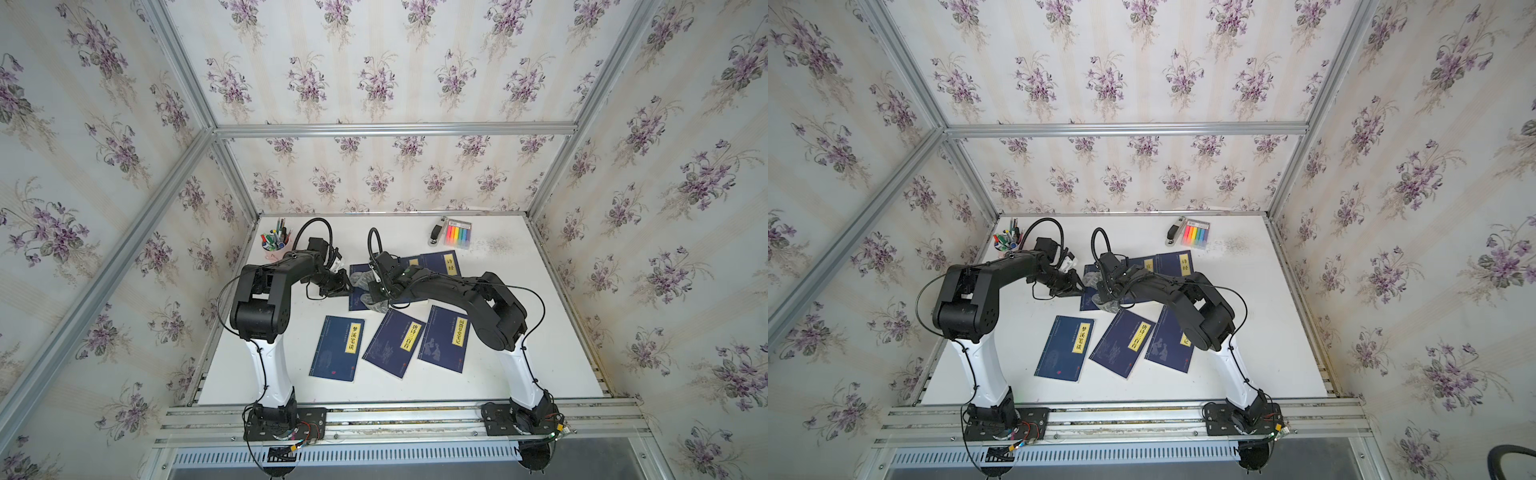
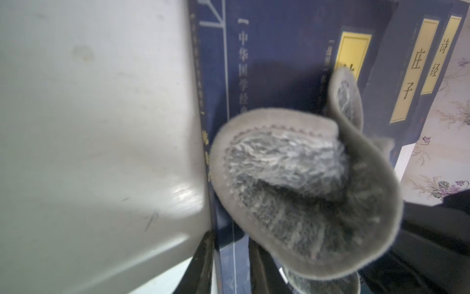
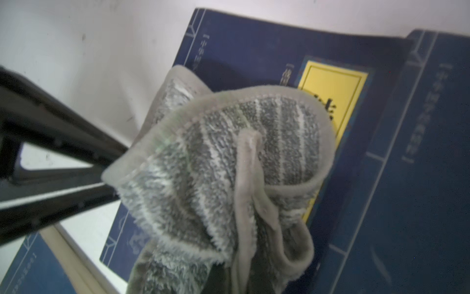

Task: Wipe the cover of the book
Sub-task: Wipe the dirt from the cover of the book.

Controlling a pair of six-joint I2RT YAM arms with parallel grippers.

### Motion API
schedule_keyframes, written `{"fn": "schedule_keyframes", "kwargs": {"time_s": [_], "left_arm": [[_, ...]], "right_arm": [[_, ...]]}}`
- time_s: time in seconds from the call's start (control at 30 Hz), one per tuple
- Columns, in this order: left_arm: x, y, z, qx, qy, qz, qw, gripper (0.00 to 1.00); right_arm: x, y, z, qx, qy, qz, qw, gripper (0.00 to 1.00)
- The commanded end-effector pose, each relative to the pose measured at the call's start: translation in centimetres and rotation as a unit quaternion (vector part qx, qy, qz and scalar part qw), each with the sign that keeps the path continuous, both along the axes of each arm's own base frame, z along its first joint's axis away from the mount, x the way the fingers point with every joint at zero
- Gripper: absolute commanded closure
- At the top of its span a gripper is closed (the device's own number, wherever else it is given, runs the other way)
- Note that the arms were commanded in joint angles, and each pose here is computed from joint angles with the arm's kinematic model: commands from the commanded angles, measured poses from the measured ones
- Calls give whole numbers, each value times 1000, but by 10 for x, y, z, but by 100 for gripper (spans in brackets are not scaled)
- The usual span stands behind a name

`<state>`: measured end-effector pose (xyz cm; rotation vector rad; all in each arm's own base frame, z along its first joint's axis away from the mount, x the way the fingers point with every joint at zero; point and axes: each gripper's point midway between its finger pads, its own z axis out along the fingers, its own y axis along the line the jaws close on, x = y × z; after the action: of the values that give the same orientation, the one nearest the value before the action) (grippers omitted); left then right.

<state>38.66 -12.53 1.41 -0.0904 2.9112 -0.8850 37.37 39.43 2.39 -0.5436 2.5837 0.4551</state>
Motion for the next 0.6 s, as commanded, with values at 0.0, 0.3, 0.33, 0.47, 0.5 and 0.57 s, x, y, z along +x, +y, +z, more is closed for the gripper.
{"fn": "schedule_keyframes", "kwargs": {"time_s": [0.0,0.3,0.33,0.47,0.5,0.57], "left_arm": [[-8,10,-15,39,20,1,999,73],[-9,6,-18,40,27,-5,999,73],[-8,6,-18,40,27,-6,999,73],[-8,6,-18,40,25,-6,999,71],[-8,5,-17,41,23,-6,999,69],[-6,7,-15,45,18,-5,999,64]], "right_arm": [[7,-24,-20,-44,31,-14,998,100],[48,-22,-21,-37,31,-12,999,100],[50,-21,-23,-37,32,-11,999,100],[47,-18,-28,-32,42,-6,999,100],[45,-19,-30,-31,47,-4,998,100],[38,-22,-37,-32,56,-4,998,100]]}}
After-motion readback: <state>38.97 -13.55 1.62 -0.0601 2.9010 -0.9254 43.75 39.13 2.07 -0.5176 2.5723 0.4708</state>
